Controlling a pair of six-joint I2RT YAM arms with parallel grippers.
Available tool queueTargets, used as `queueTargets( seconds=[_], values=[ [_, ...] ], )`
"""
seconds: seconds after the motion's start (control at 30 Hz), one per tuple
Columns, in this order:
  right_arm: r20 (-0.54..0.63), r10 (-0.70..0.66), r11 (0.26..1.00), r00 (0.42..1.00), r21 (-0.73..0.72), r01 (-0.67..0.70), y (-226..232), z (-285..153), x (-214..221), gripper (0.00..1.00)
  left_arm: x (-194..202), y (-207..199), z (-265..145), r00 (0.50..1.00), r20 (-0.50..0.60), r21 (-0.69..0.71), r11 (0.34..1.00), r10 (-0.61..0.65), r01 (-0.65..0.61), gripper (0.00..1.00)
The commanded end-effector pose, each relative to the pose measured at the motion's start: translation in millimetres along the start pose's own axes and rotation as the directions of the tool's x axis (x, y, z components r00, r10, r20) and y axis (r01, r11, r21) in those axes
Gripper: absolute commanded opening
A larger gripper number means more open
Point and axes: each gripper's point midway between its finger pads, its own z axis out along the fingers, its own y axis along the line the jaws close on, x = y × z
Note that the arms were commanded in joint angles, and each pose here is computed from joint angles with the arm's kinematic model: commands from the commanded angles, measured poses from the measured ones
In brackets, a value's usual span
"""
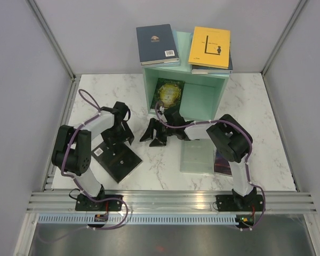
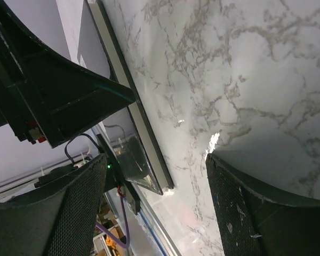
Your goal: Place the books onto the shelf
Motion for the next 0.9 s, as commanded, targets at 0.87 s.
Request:
queueTargets(
  seconds=[0.87],
  values=[
    [0.007, 0.006, 0.997, 1.0, 0.076, -0.007, -21.1, 2.0, -7.9, 0.8, -21.1, 118.7, 46.7, 0.947, -0.066, -0.132, 0.944, -0.313, 0.303, 0.9]
  ],
)
